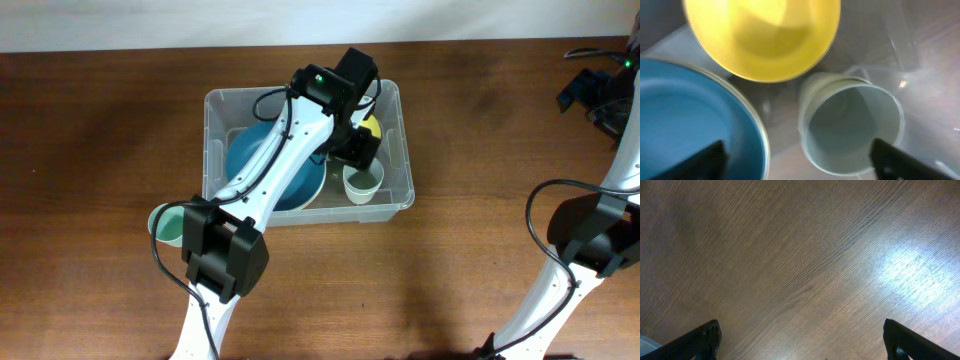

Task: Pack container
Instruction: 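Open the left gripper and retract it to the left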

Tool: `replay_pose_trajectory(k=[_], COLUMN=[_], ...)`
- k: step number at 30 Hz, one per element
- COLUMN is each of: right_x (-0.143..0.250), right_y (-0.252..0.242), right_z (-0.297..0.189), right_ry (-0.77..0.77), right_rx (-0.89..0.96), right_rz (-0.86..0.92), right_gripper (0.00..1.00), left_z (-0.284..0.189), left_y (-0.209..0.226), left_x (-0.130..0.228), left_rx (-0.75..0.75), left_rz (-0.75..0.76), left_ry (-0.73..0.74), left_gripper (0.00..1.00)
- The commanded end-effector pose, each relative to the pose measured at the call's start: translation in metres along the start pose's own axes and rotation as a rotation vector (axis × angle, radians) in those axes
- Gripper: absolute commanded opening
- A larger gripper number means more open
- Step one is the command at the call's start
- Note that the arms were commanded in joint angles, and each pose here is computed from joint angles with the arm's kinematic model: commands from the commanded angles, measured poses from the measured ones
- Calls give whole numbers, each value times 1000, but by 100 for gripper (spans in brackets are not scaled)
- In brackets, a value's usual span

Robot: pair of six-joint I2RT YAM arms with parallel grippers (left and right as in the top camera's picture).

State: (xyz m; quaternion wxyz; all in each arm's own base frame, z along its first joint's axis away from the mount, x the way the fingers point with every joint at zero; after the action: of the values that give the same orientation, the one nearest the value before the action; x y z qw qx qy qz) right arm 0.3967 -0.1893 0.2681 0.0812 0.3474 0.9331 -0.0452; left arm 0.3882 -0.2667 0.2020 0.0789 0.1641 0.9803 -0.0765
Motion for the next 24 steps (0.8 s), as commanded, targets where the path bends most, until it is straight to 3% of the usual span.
replay_pose_trajectory(k=[1, 7, 13, 19, 24], right_x=[0, 0, 0, 0, 0], right_y=[-2, -2, -2, -2, -2], right_z=[0, 0, 0, 0, 0], right_ry=[4, 4, 4, 4, 4], right_rx=[4, 4, 4, 4, 4], right_rz=[13, 13, 13, 13, 13], right_gripper=[99, 99, 99, 99, 99], left_z=[-9, -78, -165, -225, -241], left_y=[21, 84, 176, 251, 298], left_x=[-13, -31, -9, 32, 99], left_rx=[-71, -121, -196, -168, -221], left_rz=[-34, -229, -538, -754, -979], left_ry=[-56, -194, -335, -454, -378], left_gripper=[99, 99, 99, 99, 99])
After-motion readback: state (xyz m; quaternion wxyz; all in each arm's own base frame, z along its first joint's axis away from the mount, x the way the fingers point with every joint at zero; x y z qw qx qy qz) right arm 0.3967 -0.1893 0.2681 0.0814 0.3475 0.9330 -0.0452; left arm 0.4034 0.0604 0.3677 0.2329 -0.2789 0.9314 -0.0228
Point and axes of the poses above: each gripper's point midway between its finger pads, its own z axis out along the fingers, its own y axis along the line the jaws close on, x = y × z, the point moved 7 cm from there along -z, back along the fingers, and after that the axes turned 8 degrees about -z, right-handed, at the moved point
